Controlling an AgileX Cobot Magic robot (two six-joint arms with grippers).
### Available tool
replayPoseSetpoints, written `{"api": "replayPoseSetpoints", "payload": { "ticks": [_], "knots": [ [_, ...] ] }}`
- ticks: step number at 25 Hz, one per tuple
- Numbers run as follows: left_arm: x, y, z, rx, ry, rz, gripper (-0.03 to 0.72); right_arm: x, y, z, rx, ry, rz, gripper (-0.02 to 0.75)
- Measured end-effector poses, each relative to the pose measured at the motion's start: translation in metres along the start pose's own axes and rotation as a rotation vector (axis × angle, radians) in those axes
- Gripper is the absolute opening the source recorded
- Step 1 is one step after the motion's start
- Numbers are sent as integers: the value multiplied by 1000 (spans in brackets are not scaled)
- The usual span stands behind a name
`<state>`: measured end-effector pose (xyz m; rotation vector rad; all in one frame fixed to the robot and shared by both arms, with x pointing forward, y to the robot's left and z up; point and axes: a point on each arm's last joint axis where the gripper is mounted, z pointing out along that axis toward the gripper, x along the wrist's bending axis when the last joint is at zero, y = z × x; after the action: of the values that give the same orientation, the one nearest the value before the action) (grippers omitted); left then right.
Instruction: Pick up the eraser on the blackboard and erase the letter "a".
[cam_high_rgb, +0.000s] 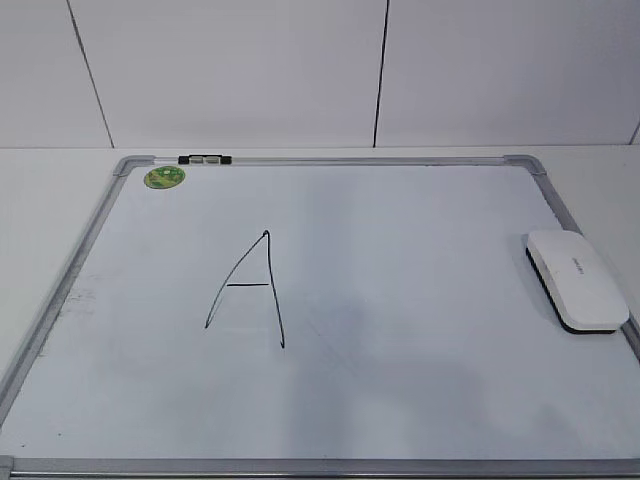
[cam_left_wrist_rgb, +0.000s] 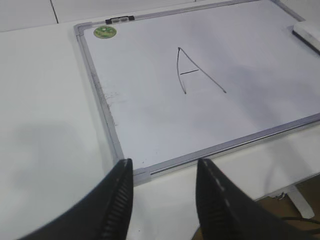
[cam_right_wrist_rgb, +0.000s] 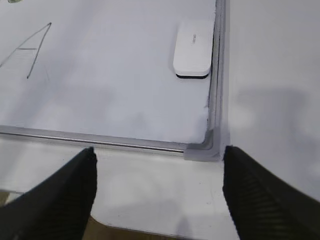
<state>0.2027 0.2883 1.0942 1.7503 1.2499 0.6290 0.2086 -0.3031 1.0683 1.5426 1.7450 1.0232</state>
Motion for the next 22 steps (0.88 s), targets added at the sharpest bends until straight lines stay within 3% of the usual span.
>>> {"api": "replayPoseSetpoints", "payload": {
  "ticks": [6, 11, 22],
  "knots": [
    [11, -21, 18, 72, 82, 15, 276, -3, -9, 15, 61, -22, -50, 594],
    [15, -30, 30, 125, 99, 13, 269, -4, -10, 16, 66, -37, -72, 594],
    [21, -25, 42, 21, 138, 27, 268, -9, -9, 29, 8, -93, -106, 594]
  ]
}}
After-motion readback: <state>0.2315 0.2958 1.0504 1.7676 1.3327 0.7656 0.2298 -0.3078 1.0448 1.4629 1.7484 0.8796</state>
